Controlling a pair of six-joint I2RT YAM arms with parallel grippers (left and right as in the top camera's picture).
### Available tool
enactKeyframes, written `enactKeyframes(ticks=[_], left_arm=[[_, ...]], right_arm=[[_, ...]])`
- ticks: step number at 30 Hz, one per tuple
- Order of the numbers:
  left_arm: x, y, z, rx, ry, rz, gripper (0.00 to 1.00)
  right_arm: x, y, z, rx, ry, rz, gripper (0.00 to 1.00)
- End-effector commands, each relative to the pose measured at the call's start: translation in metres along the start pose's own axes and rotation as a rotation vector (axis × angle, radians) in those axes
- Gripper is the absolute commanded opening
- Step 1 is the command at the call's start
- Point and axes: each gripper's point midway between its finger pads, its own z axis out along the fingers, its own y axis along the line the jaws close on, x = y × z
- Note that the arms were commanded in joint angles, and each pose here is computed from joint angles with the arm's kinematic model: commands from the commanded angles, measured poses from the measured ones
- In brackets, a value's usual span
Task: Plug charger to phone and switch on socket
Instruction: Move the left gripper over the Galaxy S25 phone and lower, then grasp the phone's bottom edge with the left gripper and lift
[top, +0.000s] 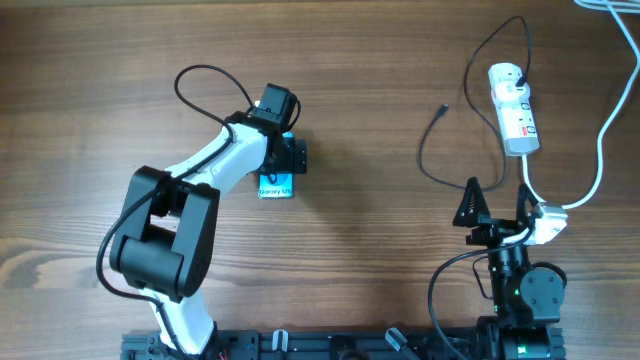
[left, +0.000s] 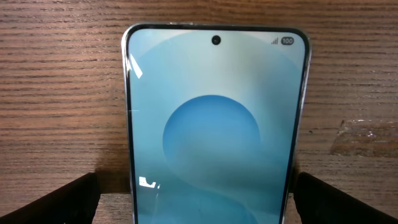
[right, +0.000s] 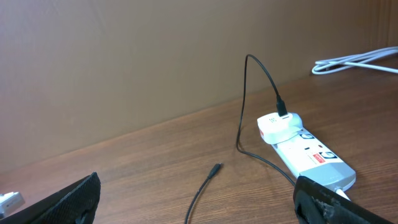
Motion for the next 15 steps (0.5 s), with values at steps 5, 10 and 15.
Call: enactKeyframes(ticks=[5, 10, 15], left_arm=[[0.0672, -0.0179, 0.0392, 0.065, 0.241, 0.021, 0.94], [0.0709, -0.0169, 0.0383, 0.062, 0.257, 0.018, 0.87], [0.0733, -0.0158, 0.0377, 0.057, 0.267, 0.017, 0.74]], right_arm=[[0.0003, 0.0003, 0.0001, 0.000, -0.001, -0.010, 1.00], [0.0003, 0.0003, 0.0001, 0.000, -0.001, -0.010, 1.00], [0.0003, 0.0003, 0.0001, 0.000, -0.001, -0.010, 1.00]])
